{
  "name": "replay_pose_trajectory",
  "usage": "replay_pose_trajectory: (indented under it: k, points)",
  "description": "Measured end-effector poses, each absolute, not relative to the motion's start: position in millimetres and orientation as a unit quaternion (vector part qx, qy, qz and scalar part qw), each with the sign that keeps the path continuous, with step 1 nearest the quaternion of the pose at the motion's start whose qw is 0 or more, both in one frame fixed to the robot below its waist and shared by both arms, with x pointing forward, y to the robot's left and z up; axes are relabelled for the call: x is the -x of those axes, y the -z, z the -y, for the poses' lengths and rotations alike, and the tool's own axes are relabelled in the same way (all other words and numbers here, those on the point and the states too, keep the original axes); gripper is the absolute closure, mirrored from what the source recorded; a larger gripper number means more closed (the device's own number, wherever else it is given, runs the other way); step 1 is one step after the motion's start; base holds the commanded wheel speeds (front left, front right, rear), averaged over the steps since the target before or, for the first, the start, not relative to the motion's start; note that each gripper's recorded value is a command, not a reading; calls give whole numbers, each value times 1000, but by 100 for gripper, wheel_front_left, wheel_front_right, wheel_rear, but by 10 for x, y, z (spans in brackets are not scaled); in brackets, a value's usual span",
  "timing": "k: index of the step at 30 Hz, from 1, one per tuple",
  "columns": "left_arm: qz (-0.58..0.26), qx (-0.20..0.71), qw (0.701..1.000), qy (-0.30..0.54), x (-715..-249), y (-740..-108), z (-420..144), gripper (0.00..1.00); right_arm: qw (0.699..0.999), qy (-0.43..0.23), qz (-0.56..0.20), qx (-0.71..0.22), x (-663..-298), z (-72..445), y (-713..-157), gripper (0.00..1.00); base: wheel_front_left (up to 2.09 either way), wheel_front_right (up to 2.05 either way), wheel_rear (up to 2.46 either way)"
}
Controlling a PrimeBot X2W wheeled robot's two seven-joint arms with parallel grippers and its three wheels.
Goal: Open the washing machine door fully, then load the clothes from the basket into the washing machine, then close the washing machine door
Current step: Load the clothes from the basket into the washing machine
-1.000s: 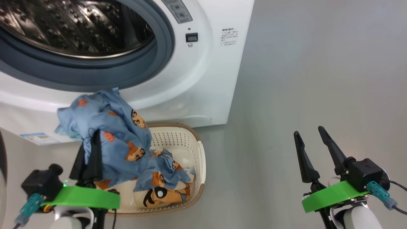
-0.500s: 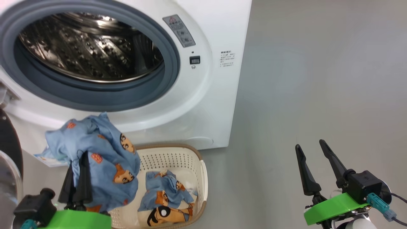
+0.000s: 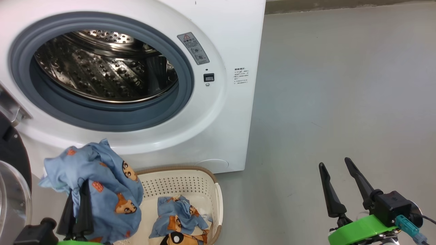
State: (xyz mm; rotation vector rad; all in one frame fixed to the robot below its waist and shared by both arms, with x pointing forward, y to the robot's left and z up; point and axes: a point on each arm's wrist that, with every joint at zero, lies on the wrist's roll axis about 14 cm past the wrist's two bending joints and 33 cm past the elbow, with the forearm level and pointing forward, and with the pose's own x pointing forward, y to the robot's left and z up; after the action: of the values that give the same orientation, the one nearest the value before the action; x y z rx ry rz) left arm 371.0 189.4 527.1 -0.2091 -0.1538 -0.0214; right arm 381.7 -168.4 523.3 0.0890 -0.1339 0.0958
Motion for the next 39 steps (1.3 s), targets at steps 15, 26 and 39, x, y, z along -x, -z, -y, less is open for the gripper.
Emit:
replay_pose_trajectory:
  k: [15,26,39]
  points:
    - [69,106,992,5,-3627,-5222,-1906,100,996,-46,69,-44,-3771,1698,-5248,0,0,0,0]
    - [54,121,991,2,-3717,-5119,-1887,100,997,-43,46,-45,-3816,1712,-5091,0,0,0,0]
    - [95,130,987,15,-4479,-5316,-1820,100,998,-36,5,-45,-4004,1746,-4779,0,0,0,0]
